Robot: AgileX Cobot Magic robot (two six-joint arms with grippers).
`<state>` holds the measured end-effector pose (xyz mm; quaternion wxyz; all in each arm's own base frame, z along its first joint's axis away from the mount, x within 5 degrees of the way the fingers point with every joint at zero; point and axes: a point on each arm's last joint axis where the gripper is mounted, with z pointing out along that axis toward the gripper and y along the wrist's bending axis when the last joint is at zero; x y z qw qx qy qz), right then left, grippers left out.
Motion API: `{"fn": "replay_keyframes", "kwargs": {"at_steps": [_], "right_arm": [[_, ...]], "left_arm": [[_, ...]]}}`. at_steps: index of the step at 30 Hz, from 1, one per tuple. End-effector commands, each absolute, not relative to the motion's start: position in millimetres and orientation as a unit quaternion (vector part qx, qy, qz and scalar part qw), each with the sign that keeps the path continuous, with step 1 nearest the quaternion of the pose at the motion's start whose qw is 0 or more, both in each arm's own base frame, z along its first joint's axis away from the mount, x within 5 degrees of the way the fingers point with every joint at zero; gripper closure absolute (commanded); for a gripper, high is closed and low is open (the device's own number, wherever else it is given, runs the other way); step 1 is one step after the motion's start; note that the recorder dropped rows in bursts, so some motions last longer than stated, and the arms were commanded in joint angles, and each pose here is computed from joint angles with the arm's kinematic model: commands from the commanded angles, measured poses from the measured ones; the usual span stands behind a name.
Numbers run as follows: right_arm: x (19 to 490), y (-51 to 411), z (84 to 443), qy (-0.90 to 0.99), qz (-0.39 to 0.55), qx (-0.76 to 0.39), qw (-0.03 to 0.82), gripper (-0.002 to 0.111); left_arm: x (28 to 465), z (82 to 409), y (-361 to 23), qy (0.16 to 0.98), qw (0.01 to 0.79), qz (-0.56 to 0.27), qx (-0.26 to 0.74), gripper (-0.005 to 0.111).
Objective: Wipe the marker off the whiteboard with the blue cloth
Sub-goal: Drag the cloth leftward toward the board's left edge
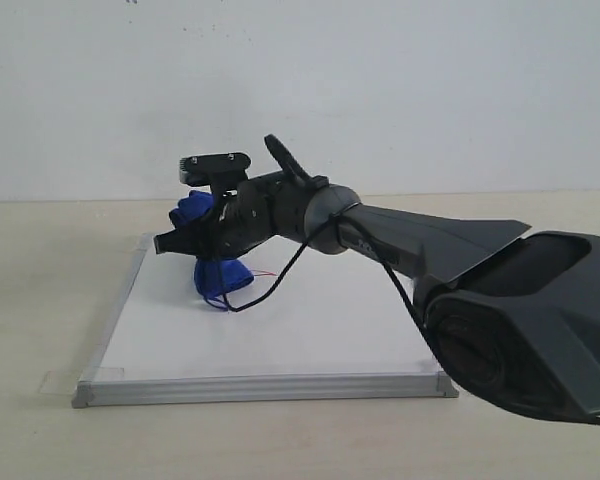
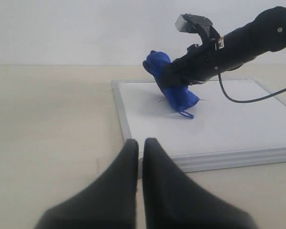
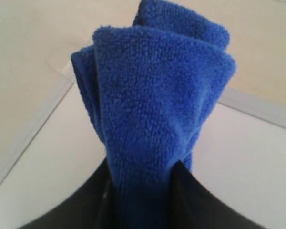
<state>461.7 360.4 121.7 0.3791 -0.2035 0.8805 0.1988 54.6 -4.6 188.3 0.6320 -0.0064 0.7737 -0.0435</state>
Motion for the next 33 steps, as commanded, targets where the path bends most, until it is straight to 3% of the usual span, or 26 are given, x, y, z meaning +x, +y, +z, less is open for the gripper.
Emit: {"fn": "replay_keyframes", "kwargs": {"at_steps": [1,13,22,33], "right_arm": [[458.5,373.8,113.5,0.856,0.206,-0.226,0.417,0.109],[446.9,387.0,103.7,0.845,0.196,-0.276,0.413,0.109],[448.7,367.5,64.9,0.877,0.13,-0.312,0.341,0.109],[466.7,325.8,55.9,0.922,0.055,-0.249,0.292,0.109]], "left_arm": [[54.6,187.6,-4.5,0.773,0.633,-0.042,-0.005,0.103],[54.6,187.6,-4.5,0.773,0.633,-0.042,-0.005,0.103],[54.6,187.6,-4.5,0.773,0.633,-0.042,-0.005,0.103],[54.6,187.6,-4.5,0.773,0.633,-0.042,-0.005,0.103]]}}
